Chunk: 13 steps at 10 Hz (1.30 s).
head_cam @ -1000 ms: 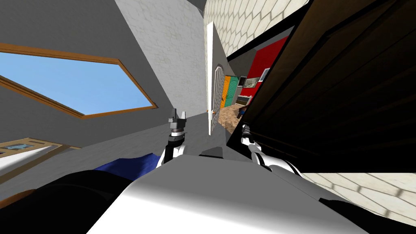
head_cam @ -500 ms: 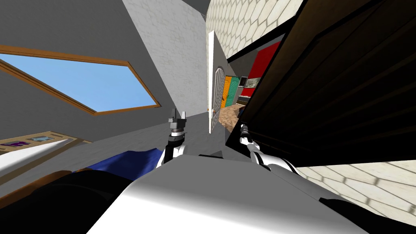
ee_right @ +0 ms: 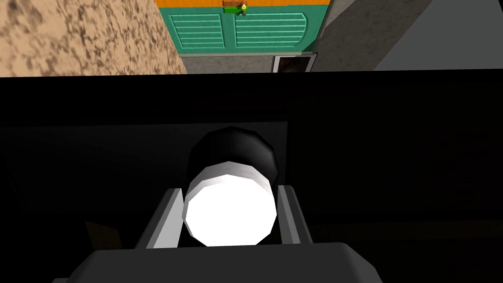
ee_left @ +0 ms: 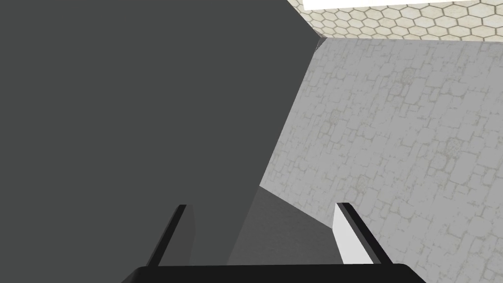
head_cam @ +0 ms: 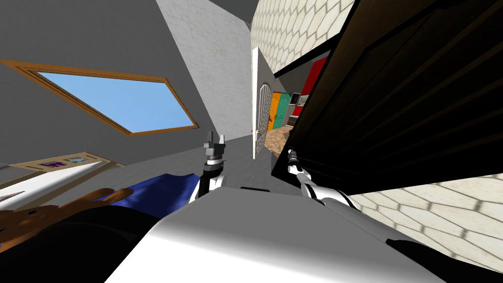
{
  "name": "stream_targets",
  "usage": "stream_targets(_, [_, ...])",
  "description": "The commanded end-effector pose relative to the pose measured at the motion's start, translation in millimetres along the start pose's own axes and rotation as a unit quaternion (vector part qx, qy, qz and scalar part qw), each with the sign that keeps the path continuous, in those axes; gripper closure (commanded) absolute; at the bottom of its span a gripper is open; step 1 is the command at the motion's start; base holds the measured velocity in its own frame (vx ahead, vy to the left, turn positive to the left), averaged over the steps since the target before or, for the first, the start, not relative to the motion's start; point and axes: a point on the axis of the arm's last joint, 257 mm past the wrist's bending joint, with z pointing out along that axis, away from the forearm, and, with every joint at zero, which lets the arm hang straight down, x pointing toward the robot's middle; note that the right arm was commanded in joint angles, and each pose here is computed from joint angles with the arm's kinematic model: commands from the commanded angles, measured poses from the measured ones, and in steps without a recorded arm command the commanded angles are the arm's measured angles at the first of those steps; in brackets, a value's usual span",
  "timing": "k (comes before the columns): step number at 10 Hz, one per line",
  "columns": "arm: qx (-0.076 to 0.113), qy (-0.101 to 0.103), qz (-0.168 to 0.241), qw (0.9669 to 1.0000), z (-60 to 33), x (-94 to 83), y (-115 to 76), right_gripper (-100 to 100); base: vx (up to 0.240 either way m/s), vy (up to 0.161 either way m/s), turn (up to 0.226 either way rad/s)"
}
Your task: Pull the door open
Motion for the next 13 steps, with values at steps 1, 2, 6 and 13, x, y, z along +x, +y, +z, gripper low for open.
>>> stream_targets(1, [0.000, 0.009, 0.000, 1.0000, -0.4, 8.9, 0.3, 100, -0.184, -0.063, 0.052])
stream_targets(2, [0.000, 0.009, 0.000, 1.0000, -0.4, 8.9, 0.3, 100, -0.115, -0.024, 0.030])
stream_targets(6, [0.002, 0.025, 0.000, 0.9997, -0.9, 25.6, -2.4, 100, -0.121, -0.042, 0.037])
stream_targets(13, [0.000, 0.063, 0.000, 0.9980, -0.4, 64.5, -0.2, 100, -0.159, -0.062, 0.048])
